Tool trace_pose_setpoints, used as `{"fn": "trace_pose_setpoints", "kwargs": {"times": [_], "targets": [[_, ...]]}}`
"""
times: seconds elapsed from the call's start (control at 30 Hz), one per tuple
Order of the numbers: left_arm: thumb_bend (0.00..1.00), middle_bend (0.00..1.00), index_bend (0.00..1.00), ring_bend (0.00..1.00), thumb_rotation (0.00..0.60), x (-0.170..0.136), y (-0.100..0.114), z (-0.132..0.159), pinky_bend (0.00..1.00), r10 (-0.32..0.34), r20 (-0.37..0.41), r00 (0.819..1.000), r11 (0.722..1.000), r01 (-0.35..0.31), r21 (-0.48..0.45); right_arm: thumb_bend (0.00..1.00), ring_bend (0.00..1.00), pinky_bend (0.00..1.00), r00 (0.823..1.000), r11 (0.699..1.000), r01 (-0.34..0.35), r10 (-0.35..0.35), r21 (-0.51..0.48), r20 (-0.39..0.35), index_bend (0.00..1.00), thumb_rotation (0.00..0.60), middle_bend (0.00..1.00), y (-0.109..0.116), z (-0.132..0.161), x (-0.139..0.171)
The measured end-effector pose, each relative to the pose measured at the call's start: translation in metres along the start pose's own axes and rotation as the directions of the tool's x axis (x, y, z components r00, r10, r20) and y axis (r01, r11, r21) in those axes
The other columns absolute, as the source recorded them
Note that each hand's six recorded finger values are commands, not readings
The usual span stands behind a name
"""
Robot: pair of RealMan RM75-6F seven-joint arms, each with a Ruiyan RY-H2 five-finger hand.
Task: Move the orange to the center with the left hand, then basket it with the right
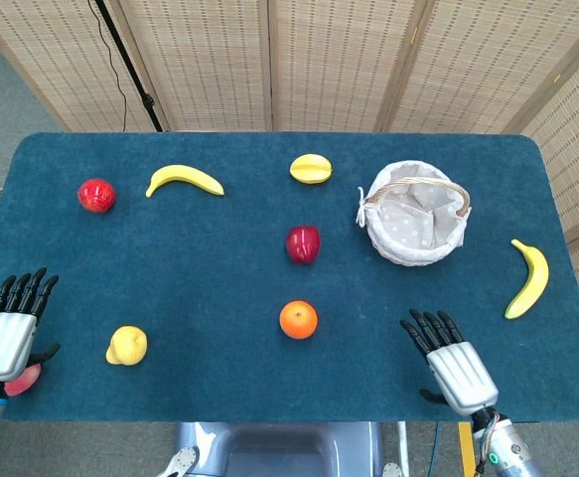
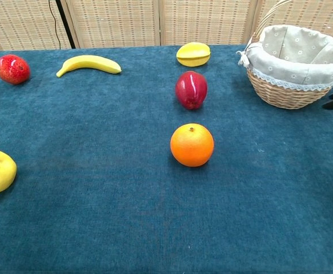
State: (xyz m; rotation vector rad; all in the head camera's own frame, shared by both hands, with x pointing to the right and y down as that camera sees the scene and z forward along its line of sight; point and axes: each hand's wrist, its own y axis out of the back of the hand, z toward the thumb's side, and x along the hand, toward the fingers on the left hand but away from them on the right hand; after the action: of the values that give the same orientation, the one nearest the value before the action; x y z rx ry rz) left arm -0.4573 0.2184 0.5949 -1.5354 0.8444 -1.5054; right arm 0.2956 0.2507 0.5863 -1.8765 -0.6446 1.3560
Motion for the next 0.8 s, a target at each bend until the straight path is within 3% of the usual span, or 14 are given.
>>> {"fn": "trace_pose_setpoints", "kwargs": {"times": [0.37, 0.8], "targets": [[0.0, 0.0, 0.0, 0.0, 0.6, 0.004, -0.006, -0.006, 0.0, -0.02, -0.021, 1.0, 1.0, 0.021, 0.017, 0.0, 0.0, 0.0, 0.998, 0.998, -0.048, 0.046, -0.042, -0.05, 0.0, 0.6, 0.0, 0.004, 0.036, -0.045], [0.0, 0.0, 0.0, 0.0, 0.6, 0.007, -0.009, -0.01, 0.0, -0.028, -0.034, 0.999, 0.999, 0.029, 0.015, 0.0, 0.0, 0.0, 0.995, 0.995, -0.089, 0.086, -0.051, -0.057, 0.0, 0.6, 0.0, -0.002, 0.065, -0.093]]}}
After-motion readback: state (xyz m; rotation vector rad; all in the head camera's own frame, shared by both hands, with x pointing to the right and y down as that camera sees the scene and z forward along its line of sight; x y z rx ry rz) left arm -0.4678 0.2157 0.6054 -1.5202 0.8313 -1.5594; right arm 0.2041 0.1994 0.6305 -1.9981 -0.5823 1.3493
